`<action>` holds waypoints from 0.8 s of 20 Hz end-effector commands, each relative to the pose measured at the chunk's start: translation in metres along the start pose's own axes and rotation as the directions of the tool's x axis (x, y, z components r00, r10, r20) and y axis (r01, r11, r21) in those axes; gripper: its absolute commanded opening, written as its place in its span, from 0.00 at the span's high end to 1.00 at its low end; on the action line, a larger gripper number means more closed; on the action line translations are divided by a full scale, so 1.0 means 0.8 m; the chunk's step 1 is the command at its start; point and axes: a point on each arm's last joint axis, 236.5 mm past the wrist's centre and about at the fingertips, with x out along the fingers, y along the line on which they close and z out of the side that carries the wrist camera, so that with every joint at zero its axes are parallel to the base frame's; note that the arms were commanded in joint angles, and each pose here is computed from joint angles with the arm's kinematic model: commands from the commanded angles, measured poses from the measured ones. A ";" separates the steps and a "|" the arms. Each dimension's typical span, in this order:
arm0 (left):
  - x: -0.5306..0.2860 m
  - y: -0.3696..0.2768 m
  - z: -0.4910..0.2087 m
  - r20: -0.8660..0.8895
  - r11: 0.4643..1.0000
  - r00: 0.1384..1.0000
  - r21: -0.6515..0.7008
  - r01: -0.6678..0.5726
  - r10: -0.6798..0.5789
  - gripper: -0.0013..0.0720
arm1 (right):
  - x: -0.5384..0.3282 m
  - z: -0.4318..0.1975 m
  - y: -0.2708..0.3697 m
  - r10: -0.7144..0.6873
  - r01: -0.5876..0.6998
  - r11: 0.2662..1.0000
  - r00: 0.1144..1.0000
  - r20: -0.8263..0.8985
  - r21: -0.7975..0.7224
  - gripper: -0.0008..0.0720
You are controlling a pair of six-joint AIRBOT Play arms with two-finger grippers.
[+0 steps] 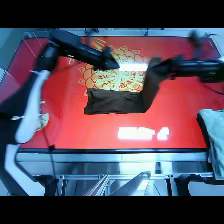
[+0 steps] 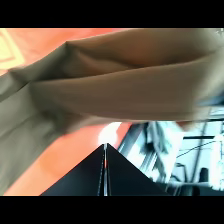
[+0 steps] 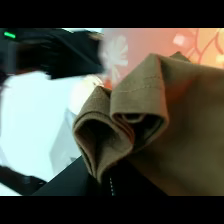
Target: Fold the shirts.
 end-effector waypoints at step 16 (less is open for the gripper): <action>-0.094 0.062 -0.194 -0.103 0.988 0.995 -0.156 -0.020 0.004 0.96 | -0.015 -0.032 -0.127 -0.610 0.607 0.788 0.748 -0.261 -0.102 0.48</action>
